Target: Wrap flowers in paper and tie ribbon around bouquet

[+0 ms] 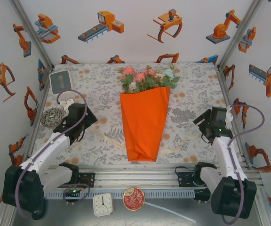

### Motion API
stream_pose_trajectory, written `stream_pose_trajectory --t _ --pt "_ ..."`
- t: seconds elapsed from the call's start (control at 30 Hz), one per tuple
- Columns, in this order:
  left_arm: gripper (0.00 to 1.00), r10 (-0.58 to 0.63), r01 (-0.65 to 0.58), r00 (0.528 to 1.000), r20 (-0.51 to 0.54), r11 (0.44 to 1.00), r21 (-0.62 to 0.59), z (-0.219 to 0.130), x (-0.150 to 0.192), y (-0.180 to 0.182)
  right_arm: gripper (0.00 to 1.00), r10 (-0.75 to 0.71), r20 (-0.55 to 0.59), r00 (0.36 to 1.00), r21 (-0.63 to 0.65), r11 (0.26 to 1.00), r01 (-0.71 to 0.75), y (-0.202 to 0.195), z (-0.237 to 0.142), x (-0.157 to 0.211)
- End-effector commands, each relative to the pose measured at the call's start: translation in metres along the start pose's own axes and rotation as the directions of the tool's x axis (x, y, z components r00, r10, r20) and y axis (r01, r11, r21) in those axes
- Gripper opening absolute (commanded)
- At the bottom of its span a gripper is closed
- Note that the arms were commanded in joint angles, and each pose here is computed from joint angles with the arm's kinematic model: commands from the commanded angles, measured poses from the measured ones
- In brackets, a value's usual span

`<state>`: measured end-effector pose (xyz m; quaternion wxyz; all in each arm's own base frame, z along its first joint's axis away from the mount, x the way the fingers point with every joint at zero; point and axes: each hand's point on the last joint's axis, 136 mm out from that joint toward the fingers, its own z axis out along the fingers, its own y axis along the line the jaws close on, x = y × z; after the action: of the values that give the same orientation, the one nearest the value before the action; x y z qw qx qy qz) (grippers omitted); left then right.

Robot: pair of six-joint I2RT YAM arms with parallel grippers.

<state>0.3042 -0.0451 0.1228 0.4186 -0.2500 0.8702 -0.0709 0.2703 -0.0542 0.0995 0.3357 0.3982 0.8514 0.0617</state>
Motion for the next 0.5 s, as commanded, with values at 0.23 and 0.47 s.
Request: stream_pose_trajectory --t 0.23,0.47 --pt "0.76 0.022 -0.023 1.000 -0.008 0.992 -0.122 0.012 0.009 0.033 0.47 -0.114 -0.049 0.992 0.014 0.993 0.115 0.004 0.054 -0.008" --pt "0.83 -0.021 0.024 1.000 0.014 0.978 -0.208 0.020 0.002 0.048 0.00 -0.016 0.039 0.999 0.004 1.000 0.016 0.006 0.054 -0.028"
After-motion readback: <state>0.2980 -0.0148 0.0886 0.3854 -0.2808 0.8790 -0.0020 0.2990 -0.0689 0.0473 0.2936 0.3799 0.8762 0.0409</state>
